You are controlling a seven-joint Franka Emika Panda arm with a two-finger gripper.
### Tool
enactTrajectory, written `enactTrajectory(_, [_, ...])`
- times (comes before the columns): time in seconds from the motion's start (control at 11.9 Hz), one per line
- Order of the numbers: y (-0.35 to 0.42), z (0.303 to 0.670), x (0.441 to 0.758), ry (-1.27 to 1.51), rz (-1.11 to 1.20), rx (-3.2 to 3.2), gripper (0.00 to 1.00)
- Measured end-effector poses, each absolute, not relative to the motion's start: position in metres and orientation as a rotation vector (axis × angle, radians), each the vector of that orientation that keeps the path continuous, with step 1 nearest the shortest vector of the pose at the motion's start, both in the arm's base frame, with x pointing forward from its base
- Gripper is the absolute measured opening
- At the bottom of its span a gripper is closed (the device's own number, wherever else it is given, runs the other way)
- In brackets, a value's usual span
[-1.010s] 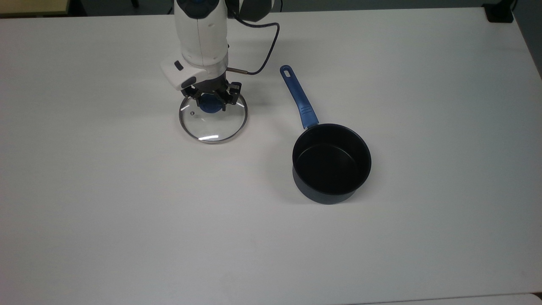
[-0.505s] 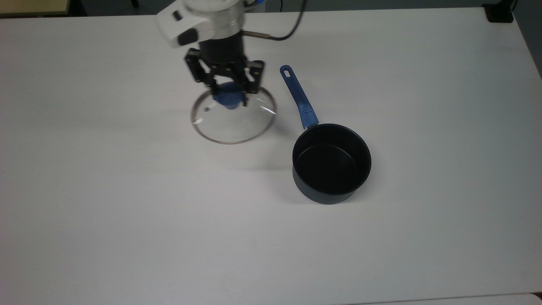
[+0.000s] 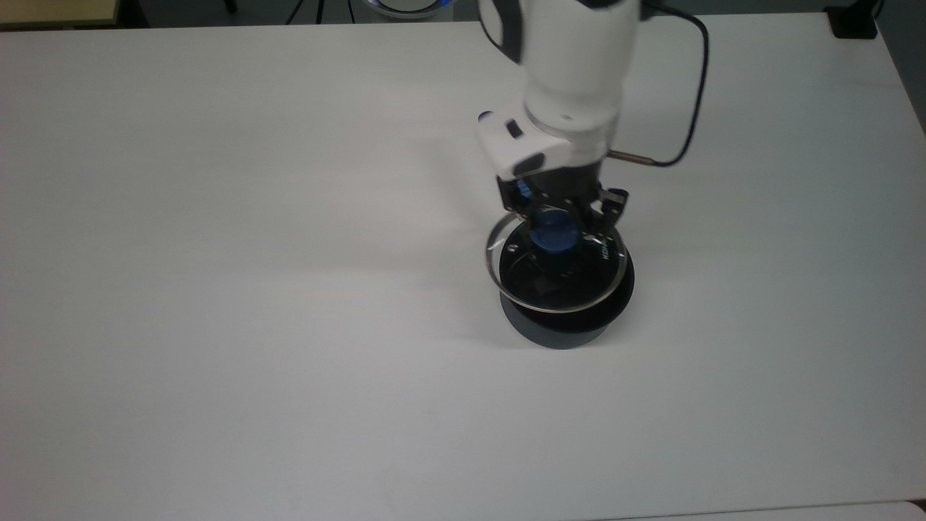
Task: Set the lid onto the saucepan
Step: 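Lift the glass lid and carry it over the saucepan, then lower the lid onto the saucepan rim and open the gripper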
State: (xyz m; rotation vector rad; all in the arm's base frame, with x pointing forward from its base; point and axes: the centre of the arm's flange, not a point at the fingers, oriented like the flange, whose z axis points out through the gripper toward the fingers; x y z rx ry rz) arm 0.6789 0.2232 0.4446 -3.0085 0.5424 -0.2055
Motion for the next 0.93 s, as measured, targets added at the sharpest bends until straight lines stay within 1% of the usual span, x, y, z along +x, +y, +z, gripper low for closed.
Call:
enactTrajectory(0.08, [0.234, 0.436, 0.680, 0.544, -0.197, -3.009, 0.60])
enactTrajectory(0.42, [0.241, 0.431, 0.682, 0.545, -0.194, -3.006, 0.60])
enactTrajectory(0.5, [0.242, 0.429, 0.682, 0.547, -0.192, -3.006, 0.63])
enactTrajectory(0.59, [0.243, 0.426, 0.683, 0.548, -0.188, -3.007, 0.63])
enactTrajectory(0.67, [0.243, 0.422, 0.683, 0.550, -0.180, -3.009, 0.71])
enactTrajectory(0.84, [0.241, 0.421, 0.684, 0.559, -0.179, -3.008, 1.00])
enactTrajectory(0.93, [0.236, 0.427, 0.686, 0.573, -0.194, -3.000, 1.00])
